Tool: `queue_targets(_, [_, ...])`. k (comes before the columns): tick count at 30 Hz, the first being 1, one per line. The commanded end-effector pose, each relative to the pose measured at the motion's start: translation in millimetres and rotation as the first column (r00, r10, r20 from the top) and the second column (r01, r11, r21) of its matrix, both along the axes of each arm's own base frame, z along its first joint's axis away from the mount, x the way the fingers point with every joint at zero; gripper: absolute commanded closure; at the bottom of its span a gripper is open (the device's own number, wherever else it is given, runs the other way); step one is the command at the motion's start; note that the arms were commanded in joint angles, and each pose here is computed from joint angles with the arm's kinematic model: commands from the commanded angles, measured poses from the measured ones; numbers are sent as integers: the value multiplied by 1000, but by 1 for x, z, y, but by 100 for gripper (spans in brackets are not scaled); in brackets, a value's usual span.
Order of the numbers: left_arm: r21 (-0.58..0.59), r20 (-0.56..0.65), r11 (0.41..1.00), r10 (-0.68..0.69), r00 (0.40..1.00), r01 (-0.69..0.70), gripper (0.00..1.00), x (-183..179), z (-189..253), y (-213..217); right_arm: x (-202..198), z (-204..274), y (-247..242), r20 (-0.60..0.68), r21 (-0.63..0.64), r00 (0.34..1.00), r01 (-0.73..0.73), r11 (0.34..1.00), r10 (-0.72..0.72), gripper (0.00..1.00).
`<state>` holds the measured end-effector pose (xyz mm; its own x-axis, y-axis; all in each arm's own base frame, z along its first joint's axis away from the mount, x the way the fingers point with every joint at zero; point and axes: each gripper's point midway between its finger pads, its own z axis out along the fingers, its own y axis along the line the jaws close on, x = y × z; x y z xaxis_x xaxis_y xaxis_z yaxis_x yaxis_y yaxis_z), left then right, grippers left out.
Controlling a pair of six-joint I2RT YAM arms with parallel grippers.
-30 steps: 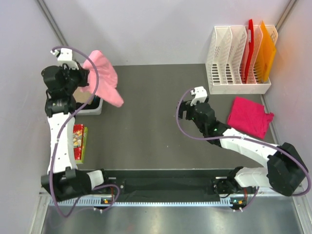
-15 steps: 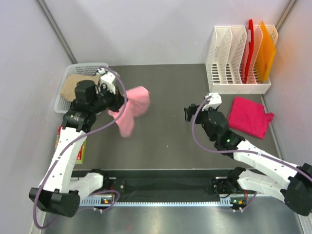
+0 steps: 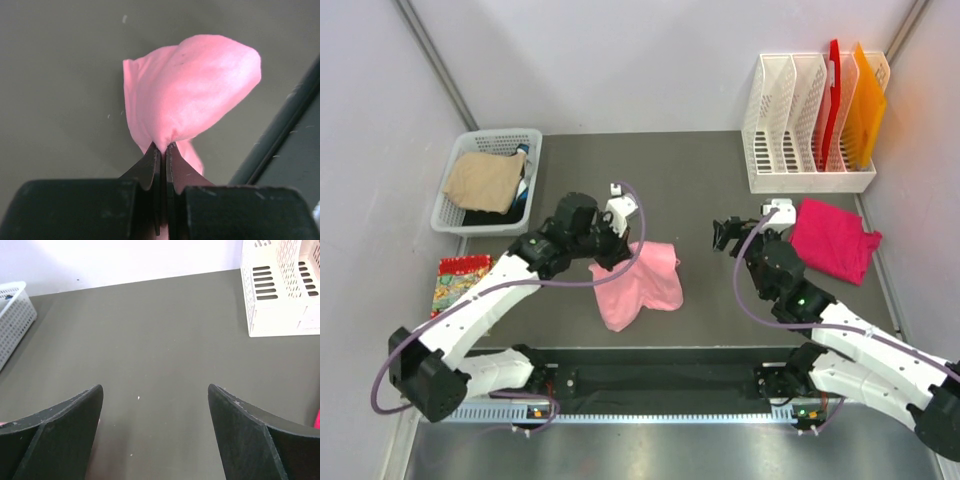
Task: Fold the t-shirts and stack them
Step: Move the tshirt to the center of the board, then flatten out the tshirt
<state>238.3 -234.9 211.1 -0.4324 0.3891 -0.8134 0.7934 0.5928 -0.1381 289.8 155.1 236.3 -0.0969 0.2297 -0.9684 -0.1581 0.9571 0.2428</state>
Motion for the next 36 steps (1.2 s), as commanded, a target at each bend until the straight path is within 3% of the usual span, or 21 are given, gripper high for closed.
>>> queue_targets(1, [142,107,982,112,988,-126,100,38,-53,21,2,1,8,-2,5,1000,-5,1000,5,15])
queue_targets(5, [169,197,953,218,956,-252,100,80,-75,43,5,-7,19,-24,-18,999,-28,999,28,14])
queue_targets(7, [163,197,936,281,939,-313,75,107,-83,55,6,-13,30,-43,-51,998,-57,997,55,14])
queue_targets(8, [165,208,919,322,923,-358,72,118,-83,63,4,-14,34,-47,-61,996,-72,996,69,14])
queue_targets(12, [103,237,820,529,815,-563,34,169,-71,122,-5,-28,69,-85,-144,984,-165,976,154,14])
queue_targets(15, [63,317,763,596,737,-644,28,176,-49,153,-18,-40,106,-128,-230,959,-278,933,254,14])
queue_targets(16, [61,331,761,594,733,-645,12,173,-46,157,-22,-45,116,-143,-269,948,-312,911,283,13])
queue_targets(17, [54,343,764,590,731,-642,6,169,-42,159,-26,-51,127,-162,-294,936,-348,890,313,13])
queue_targets(23, [-20,311,840,521,795,-543,5,102,-17,151,-60,-104,202,-287,-414,848,-530,740,447,12])
queue_targets(28, [-25,317,818,552,771,-575,5,59,-16,167,-93,-149,245,-377,-406,757,-653,639,534,12])
queue_targets(32, [21,335,764,602,725,-644,5,56,-39,186,-113,-166,268,-407,-375,704,-709,597,582,12])
queue_targets(36, [67,319,746,613,722,-663,6,59,-64,191,-129,-173,283,-424,-363,670,-742,564,609,12])
